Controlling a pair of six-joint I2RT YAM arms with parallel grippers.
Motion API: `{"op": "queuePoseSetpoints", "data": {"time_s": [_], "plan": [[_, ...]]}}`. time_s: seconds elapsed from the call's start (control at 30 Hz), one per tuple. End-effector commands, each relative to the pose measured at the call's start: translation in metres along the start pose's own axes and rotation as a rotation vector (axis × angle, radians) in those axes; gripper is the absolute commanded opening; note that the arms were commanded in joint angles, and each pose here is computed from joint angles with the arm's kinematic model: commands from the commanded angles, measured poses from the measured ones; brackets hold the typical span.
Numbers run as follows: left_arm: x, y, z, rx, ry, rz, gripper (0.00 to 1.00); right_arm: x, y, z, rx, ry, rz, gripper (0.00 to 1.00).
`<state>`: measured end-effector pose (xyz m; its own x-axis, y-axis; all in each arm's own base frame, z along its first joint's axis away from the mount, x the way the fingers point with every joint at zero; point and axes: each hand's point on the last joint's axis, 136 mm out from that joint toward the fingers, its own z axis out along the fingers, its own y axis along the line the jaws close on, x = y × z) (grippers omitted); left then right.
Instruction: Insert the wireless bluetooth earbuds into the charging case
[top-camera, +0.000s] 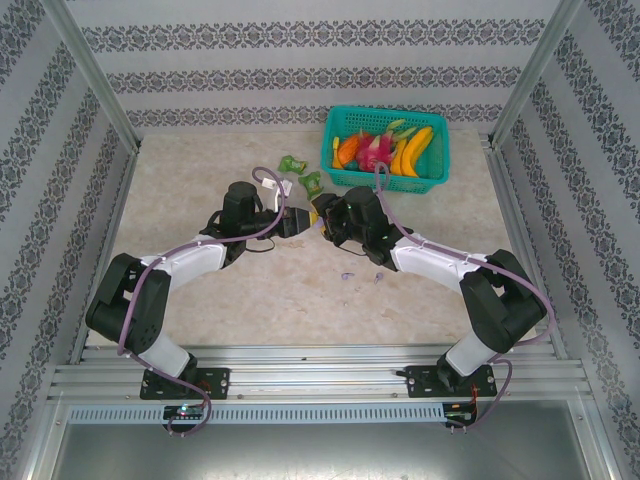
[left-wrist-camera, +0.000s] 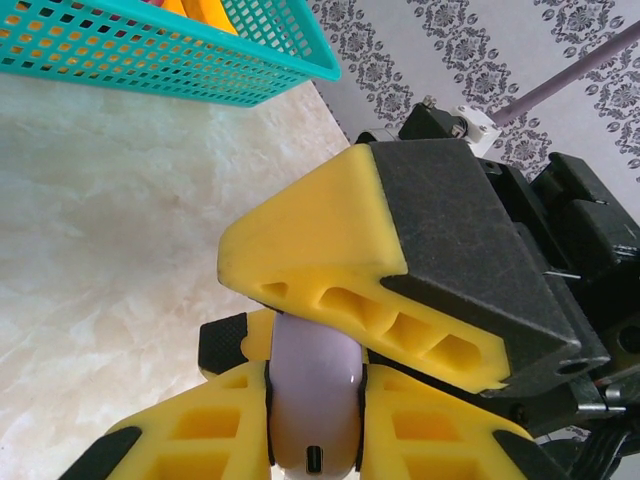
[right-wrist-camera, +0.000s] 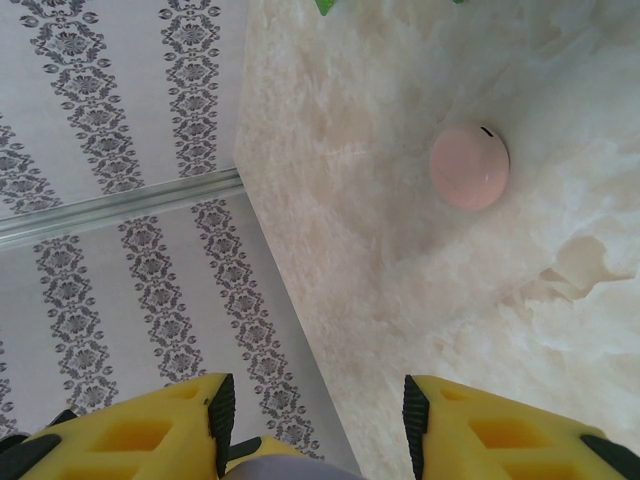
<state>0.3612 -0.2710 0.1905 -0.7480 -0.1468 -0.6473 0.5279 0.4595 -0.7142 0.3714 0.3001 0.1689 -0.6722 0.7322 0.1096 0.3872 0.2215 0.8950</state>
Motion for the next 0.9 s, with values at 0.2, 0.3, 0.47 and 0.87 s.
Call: {"op": "queuePoseSetpoints", "data": {"time_s": [0.2,0.3,0.47,0.87], "plan": [[-0.009,-0.011,-0.003,0.051,-0.038,0.029,0.14,-0.017,-0.001,-0.003,-0.002,-0.029,-0.012,0.64],[-0.009,-0.01,-0.003,0.051,-0.041,0.025,0.11,-0.032,0.004,-0.017,-0.019,-0.064,-0.048,0.73],[-0.011,-0.011,-0.002,0.058,-0.041,0.024,0.1,-0.062,0.004,-0.049,-0.031,-0.125,-0.164,0.77],[-0.016,-0.014,0.0,0.061,-0.026,0.028,0.05,-0.025,0.01,-0.063,-0.17,0.181,-0.82,0.74]]}}
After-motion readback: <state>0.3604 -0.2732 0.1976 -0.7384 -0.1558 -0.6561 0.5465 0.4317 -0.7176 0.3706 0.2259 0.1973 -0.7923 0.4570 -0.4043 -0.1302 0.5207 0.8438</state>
